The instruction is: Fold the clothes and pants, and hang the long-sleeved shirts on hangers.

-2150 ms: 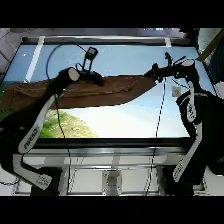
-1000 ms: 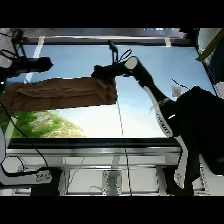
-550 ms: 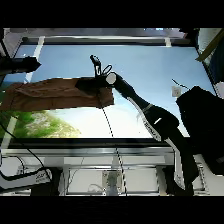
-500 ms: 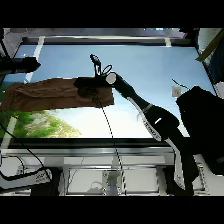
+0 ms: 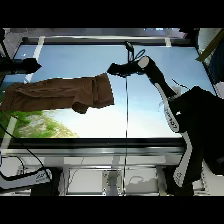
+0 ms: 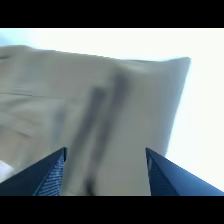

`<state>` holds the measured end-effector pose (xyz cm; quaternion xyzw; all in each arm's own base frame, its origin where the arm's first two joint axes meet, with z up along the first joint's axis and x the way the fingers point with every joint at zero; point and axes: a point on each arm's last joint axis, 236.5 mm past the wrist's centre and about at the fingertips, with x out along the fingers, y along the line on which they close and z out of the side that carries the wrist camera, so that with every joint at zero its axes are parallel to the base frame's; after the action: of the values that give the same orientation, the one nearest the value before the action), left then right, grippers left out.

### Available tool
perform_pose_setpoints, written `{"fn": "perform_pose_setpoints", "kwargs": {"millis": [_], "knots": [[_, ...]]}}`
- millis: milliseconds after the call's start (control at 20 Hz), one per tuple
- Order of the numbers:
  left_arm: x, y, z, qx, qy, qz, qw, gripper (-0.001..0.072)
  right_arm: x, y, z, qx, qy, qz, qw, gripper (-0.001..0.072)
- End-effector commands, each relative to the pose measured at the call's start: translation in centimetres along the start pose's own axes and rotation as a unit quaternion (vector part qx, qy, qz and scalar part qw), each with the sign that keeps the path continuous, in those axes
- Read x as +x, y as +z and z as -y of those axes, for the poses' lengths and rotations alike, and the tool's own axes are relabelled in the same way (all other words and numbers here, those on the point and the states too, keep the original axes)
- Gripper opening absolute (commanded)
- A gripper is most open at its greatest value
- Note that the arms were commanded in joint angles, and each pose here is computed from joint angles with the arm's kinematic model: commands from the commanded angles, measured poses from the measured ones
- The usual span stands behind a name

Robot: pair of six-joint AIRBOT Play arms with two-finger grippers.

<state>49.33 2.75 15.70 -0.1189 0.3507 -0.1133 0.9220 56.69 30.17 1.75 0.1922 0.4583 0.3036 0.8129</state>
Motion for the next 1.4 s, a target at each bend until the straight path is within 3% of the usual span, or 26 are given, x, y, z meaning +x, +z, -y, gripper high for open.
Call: {"fn": "perform_pose_setpoints", "kwargs": {"millis": [0, 550, 600, 750, 800, 850, 900, 1100, 1350], "knots": [[0.0, -0.1, 0.0, 0.000, 0.000, -0.001, 1.000, 0.0019, 0.5, -5.0, 6.4, 0.083, -0.039, -0.084, 0.992, 0.0547], [0.0, -0.1, 0.0, 0.000, 0.000, -0.002, 1.000, 0.0019, 7.6, -9.9, 3.3, 0.157, 0.022, -0.128, 0.979, 0.0544], [0.0, -0.1, 0.0, 0.000, 0.000, -0.002, 1.000, 0.0018, 7.7, -9.5, 2.8, 0.153, 0.025, -0.121, 0.980, 0.0486], [0.0, -0.1, 0.0, 0.000, 0.000, -0.002, 1.000, 0.0019, 7.7, -8.6, 1.1, 0.133, 0.035, -0.113, 0.984, 0.0196], [0.0, -0.2, 0.0, 0.000, -0.001, -0.003, 1.000, 0.0019, 7.6, -8.5, 0.8, 0.130, 0.037, -0.112, 0.984, 0.0153], [0.0, -0.5, 0.2, 0.000, -0.004, -0.010, 1.000, 0.0019, 7.6, -8.4, 0.7, 0.129, 0.038, -0.113, 0.984, 0.0051], [-0.1, -1.0, 0.3, 0.000, -0.008, -0.021, 1.000, 0.0019, 7.4, -8.5, 0.6, 0.129, 0.039, -0.117, 0.984, 0.0016], [-1.0, -3.2, 0.1, 0.021, -0.011, -0.066, 0.998, 0.0019, 3.4, -10.9, 3.2, 0.105, 0.004, -0.200, 0.974, 0.0015], [-4.6, -2.0, 1.5, 0.049, 0.002, -0.043, 0.998, 0.0018, -7.5, -14.0, 10.6, 0.030, -0.181, -0.311, 0.933, 0.0014]]}}
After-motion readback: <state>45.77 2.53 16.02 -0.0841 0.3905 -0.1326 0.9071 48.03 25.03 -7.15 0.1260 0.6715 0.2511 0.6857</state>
